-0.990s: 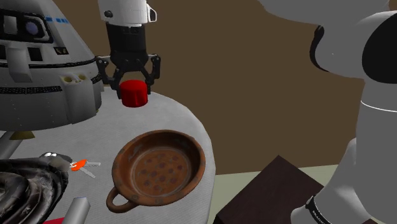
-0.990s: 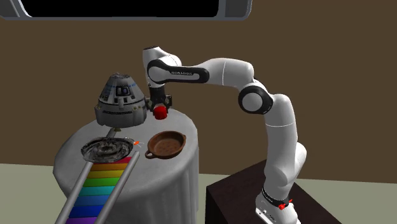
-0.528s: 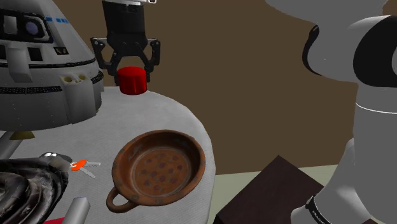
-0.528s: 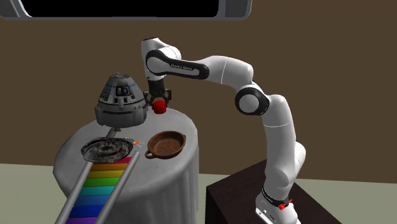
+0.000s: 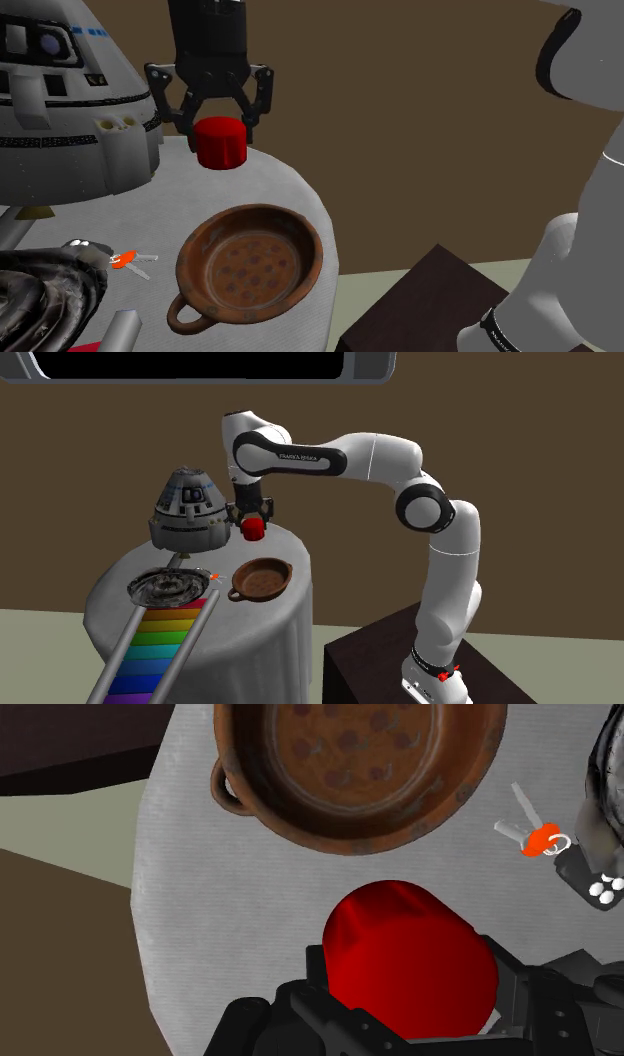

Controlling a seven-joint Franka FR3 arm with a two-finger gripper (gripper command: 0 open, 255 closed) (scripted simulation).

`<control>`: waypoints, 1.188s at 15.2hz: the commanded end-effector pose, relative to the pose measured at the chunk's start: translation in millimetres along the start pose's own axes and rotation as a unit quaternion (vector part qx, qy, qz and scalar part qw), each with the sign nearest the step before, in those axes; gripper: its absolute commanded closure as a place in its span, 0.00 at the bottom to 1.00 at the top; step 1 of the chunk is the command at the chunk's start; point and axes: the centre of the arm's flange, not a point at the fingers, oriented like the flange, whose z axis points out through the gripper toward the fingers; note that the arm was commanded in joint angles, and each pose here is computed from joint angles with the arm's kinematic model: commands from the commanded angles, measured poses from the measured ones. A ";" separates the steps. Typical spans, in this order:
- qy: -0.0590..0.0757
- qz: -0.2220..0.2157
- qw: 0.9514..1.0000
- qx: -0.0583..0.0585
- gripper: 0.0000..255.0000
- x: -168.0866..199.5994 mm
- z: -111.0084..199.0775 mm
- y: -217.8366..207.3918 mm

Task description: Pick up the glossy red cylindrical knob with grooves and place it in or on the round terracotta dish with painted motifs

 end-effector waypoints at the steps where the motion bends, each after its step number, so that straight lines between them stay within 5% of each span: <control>1: 0.000 0.001 1.000 0.000 1.00 -26.4 1.6 1.1; 8: 0.000 0.001 1.000 0.000 1.00 -120.5 2.4 0.8; 18: 0.000 0.001 1.000 0.000 1.00 -120.4 55.2 0.4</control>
